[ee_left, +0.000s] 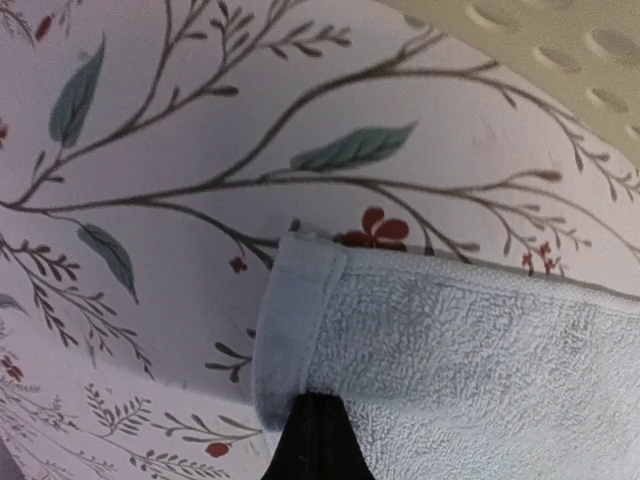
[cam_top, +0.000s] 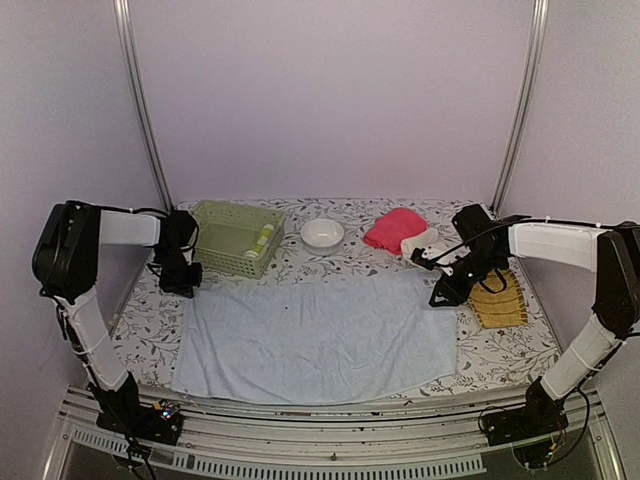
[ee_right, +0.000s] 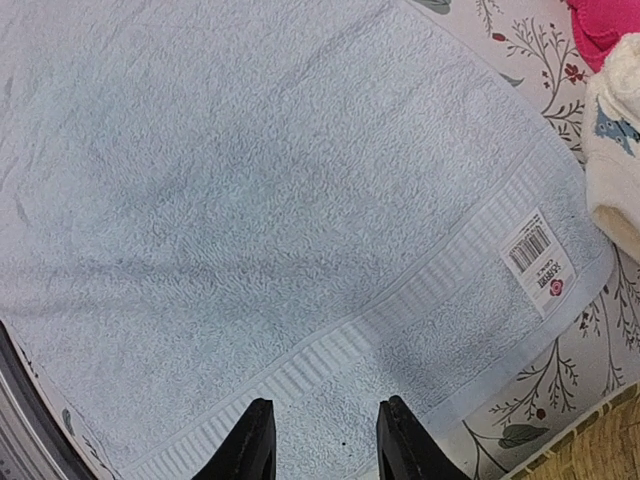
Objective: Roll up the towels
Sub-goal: Smooth out the towel at the center of the board.
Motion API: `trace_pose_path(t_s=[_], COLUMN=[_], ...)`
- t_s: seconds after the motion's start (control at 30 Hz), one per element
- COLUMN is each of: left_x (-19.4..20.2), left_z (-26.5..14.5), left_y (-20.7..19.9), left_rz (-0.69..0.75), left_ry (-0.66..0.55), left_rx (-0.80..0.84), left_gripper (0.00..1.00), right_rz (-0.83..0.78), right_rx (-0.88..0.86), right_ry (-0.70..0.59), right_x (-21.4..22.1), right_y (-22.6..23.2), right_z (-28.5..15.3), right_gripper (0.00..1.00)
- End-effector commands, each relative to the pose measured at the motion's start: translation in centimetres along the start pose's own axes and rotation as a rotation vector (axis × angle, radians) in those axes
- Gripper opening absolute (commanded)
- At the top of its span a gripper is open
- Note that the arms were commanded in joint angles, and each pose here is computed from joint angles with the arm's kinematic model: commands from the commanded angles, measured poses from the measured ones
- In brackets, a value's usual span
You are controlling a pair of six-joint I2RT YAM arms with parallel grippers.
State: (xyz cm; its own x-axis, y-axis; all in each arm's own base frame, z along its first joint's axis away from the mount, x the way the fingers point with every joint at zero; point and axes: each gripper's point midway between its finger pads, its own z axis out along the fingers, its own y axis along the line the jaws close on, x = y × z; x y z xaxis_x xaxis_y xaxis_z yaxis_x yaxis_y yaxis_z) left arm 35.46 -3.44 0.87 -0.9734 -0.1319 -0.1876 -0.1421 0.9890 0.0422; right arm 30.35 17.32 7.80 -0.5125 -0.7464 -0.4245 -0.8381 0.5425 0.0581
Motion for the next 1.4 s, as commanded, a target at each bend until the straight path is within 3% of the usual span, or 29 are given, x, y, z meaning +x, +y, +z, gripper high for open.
trace_pose_path(t_s=[0.0,0.2,0.33,0.53,0.67,0.9,1.1,1.37], left_x=[-3.3,-5.0,-4.5,-2.0,2.7,7.8,9.1,9.2], left_z=[3.7,3.5,-0.7,-6.8,-7.3,-6.3,-4.6,-4.1], left_y=[2.2,2.9,2.1,-0.1,-3.0,-6.5,-7.1,-7.2], left_rz=[0.015,-0.004,-0.029,-0.064,-0.058,0.058,0.101,0.112], left_ry=[-0.034,-0.044,-0.101,-0.18,-0.073,0.068,0.11,0.104], left_rx=[-0.105,-0.122,-0.067,0.082,0.232,0.279,0.253,0.258], left_gripper=[0.0,0.0,0.0,0.08,0.02,0.0,0.0,0.0], right_rz=[-0.054,-0.06,-0.071,-0.119,-0.12,-0.204,-0.265,-0.242], right_rx=[-0.055,-0.047,-0.053,-0.113,-0.113,-0.215,-0.259,-0.29], right_ry=[-0.001,0.013,0.022,0.045,0.096,0.064,0.172,0.305], right_x=[0.6,1.4,2.1,3.5,5.4,6.5,9.1,11.3], right_y=[2.1,2.4,3.0,5.2,5.8,8.9,10.3,10.3], right_z=[0.1,0.1,-0.3,-0.6,-0.8,-2.0,-1.4,1.2], right_gripper=[0.38,0.38,0.38,0.36,0.35,0.44,0.43,0.34])
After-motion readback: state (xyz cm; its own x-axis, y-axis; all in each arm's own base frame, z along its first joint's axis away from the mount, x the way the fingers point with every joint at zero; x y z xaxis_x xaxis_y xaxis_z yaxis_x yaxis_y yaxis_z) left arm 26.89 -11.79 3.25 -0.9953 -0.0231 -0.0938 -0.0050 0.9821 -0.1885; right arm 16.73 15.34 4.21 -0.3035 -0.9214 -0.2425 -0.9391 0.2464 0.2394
